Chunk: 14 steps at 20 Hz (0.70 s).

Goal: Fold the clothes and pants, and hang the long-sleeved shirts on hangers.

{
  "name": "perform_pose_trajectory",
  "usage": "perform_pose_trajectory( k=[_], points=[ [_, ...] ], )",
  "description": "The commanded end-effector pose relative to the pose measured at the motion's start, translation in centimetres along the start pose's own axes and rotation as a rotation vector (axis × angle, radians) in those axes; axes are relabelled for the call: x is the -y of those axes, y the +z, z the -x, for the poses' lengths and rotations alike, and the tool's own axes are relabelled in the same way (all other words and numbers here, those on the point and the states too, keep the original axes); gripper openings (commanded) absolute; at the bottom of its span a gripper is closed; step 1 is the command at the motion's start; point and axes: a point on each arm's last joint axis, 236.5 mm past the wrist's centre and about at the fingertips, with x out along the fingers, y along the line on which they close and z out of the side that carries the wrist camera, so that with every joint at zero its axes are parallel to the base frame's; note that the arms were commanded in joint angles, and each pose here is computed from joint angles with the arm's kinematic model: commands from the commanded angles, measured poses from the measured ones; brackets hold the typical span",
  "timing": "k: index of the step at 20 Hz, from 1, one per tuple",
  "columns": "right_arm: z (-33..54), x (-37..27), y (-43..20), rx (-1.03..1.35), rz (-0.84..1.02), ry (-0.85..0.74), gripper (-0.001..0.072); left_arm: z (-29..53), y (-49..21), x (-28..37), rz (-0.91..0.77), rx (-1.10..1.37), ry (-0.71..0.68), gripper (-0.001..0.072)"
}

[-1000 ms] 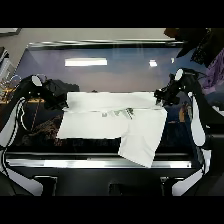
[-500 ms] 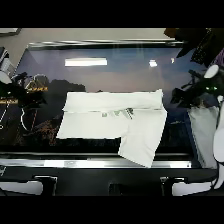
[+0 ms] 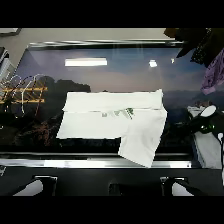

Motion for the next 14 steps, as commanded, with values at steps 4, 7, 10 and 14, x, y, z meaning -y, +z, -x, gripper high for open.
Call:
perform_pose_trajectory(
  k=[4,7,10,14],
  points=[
    [-4.7,0.8,-6.0,-0.094,-0.087,0.062,0.0419,-1.2,-2.0,0.6,0.053,-0.018,-0.071,0.0411],
    [-6.0,0.2,-6.7,-0.093,-0.133,0.115,0.0419,-1.1,-2.0,1.0,0.057,-0.018,-0.086,0.0411],
    [-6.5,-1.0,-5.7,-0.048,-0.171,0.177,0.0417,-1.1,-2.0,1.0,0.058,-0.018,-0.086,0.0411],
    [-6.8,-1.0,-4.9,-0.013,-0.210,0.187,0.0332,-1.2,-1.9,1.0,0.059,-0.013,-0.086,0.0411]
  ],
)
